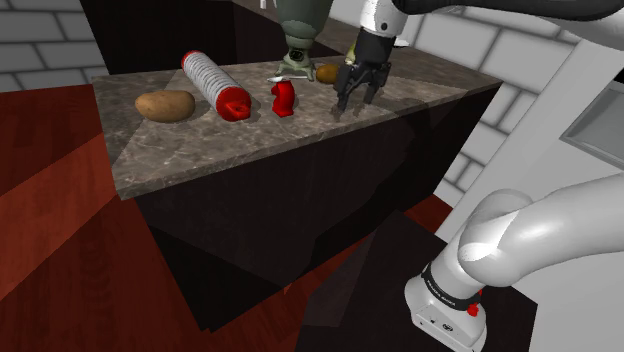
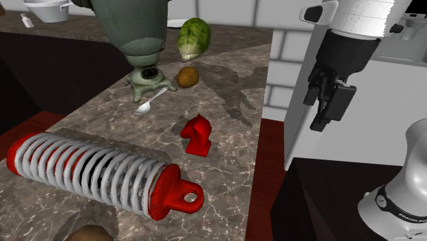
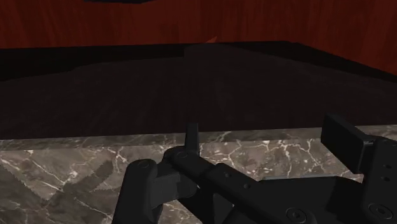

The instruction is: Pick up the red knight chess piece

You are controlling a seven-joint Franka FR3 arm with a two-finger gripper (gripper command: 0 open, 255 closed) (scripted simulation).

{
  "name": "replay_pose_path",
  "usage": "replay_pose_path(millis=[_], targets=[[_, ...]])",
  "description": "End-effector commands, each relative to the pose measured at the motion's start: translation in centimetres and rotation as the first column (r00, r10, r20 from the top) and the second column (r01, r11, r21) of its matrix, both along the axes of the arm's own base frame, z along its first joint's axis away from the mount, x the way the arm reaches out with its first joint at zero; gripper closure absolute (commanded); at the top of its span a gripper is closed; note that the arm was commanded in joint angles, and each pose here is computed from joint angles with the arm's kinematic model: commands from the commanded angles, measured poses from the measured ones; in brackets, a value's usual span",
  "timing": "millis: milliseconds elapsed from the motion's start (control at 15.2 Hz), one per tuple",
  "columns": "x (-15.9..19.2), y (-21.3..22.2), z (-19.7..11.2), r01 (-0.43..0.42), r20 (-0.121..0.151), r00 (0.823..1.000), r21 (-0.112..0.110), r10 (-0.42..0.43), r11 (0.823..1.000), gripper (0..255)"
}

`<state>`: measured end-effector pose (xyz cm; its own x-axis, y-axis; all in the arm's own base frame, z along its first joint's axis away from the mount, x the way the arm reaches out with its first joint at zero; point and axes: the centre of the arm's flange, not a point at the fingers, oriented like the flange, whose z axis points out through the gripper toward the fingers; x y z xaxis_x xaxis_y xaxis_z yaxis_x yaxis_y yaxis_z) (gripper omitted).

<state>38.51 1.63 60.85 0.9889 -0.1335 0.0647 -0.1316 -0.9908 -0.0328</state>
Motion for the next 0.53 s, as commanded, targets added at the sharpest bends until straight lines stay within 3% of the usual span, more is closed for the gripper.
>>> replay_pose_path(millis=[0,462], targets=[[2.2,0.4,-0.4,0.004,0.02,1.0,-0.005,-0.004,1.0,0],[10.4,1.0,-1.6,0.017,0.083,0.996,-0.021,-0.016,1.0,0]])
